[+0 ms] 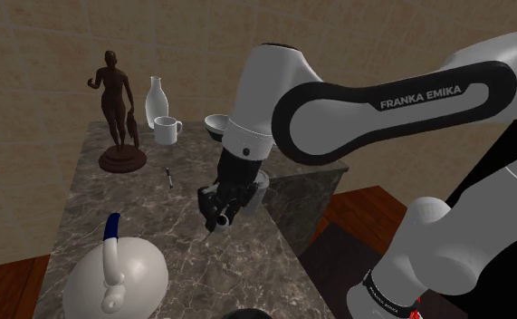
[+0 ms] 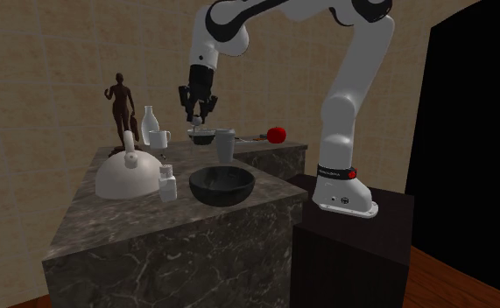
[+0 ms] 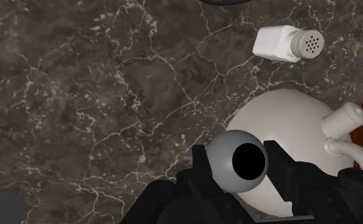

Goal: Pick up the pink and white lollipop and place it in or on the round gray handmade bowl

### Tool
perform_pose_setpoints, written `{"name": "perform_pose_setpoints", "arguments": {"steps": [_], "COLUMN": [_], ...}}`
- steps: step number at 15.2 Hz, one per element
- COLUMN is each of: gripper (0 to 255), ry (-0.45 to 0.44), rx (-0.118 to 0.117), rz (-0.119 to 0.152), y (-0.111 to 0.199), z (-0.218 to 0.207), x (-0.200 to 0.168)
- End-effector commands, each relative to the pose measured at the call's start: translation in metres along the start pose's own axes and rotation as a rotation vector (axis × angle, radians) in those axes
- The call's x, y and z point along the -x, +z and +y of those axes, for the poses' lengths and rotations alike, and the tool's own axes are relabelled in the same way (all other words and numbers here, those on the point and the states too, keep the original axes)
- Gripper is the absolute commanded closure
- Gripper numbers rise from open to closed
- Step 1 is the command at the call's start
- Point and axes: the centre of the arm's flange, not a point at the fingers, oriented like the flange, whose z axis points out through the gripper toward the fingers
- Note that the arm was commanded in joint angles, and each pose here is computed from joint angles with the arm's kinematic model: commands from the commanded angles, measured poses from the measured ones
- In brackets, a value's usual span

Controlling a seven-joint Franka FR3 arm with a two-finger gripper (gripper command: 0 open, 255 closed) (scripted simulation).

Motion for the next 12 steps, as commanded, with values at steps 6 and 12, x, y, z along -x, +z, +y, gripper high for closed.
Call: {"name": "perform_pose_setpoints", "arguments": {"steps": [6,12], "gripper": [255,255], "ry": [0.000,0.000], "rx": [0.000,0.000], "rz": [0.000,0.000], "y": [-0.037,-0.068], "z": [-0.008,-0.014], "x": [0.000,0.000]}}
